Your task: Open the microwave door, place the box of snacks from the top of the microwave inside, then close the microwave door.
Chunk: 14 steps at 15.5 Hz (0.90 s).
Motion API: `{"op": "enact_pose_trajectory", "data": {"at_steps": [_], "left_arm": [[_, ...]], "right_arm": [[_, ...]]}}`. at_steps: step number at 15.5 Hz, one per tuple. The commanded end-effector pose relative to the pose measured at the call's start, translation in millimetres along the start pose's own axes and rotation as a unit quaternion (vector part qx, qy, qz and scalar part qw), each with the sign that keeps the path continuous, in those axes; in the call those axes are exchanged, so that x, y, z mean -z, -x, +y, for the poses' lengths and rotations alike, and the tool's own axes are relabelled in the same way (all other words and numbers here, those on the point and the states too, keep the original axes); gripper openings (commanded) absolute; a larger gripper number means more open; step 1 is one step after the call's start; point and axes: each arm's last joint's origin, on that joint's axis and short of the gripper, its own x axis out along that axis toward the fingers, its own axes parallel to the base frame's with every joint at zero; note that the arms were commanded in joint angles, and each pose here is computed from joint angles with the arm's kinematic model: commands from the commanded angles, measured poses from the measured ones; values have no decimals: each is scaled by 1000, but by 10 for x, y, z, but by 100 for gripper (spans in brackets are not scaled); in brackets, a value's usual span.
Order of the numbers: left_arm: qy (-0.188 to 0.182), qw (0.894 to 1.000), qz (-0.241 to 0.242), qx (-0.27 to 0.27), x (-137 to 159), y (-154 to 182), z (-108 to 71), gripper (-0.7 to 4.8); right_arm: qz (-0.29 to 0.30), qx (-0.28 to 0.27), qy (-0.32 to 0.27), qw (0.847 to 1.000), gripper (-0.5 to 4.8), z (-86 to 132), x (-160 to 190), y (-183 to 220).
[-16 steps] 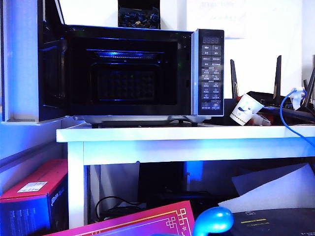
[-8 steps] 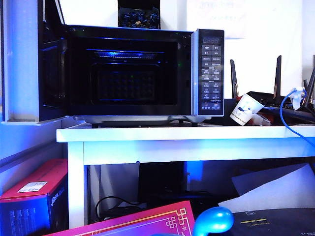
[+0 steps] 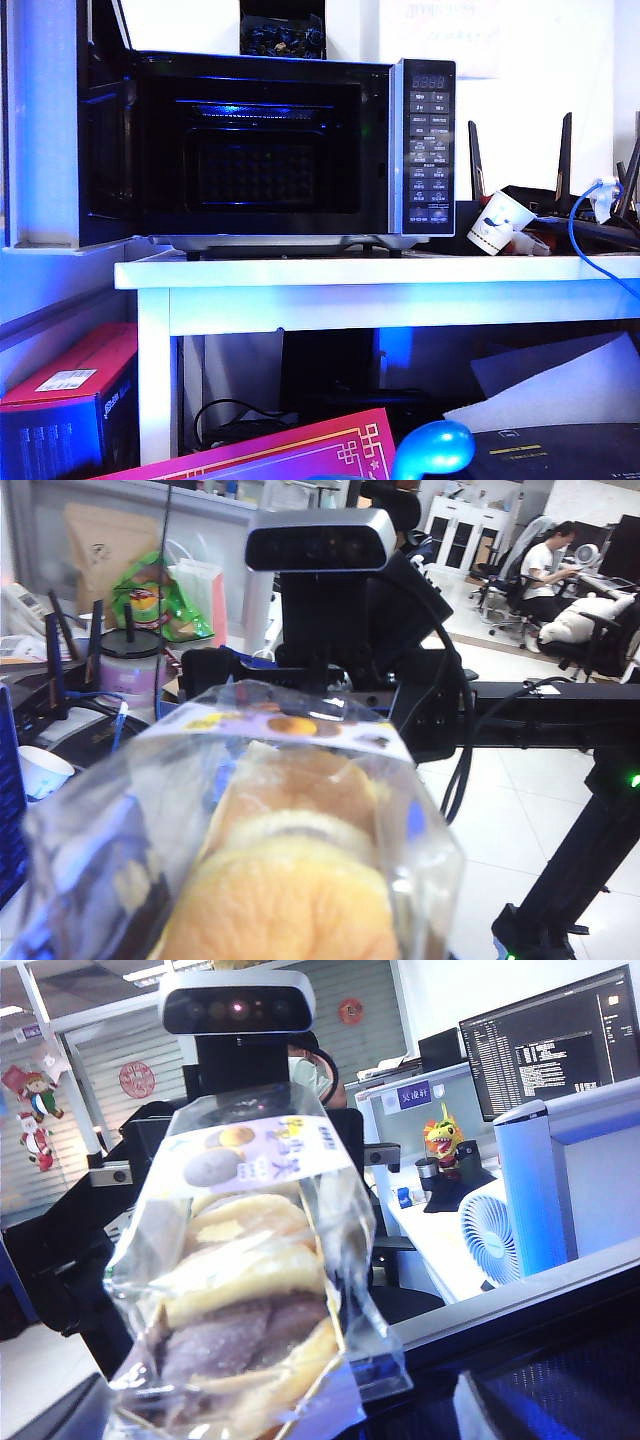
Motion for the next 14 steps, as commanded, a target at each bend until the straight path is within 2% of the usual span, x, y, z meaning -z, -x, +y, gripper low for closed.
{"op": "enact_pose_trajectory", "data": {"at_steps": [1,11,14], "left_arm": [[-15,1000,-9,17,-45,16,-49,277],[-15,1000,-9,17,-45,15,-50,277],[-15,1000,-9,17,-45,16,-49,277]], "right_arm": [[-7,1,3,1000,479,3,0,-38],[-4,-4,5,1000,479,-21,26,-71],[0,-21,1,1000,479,-10,64,-169]]}}
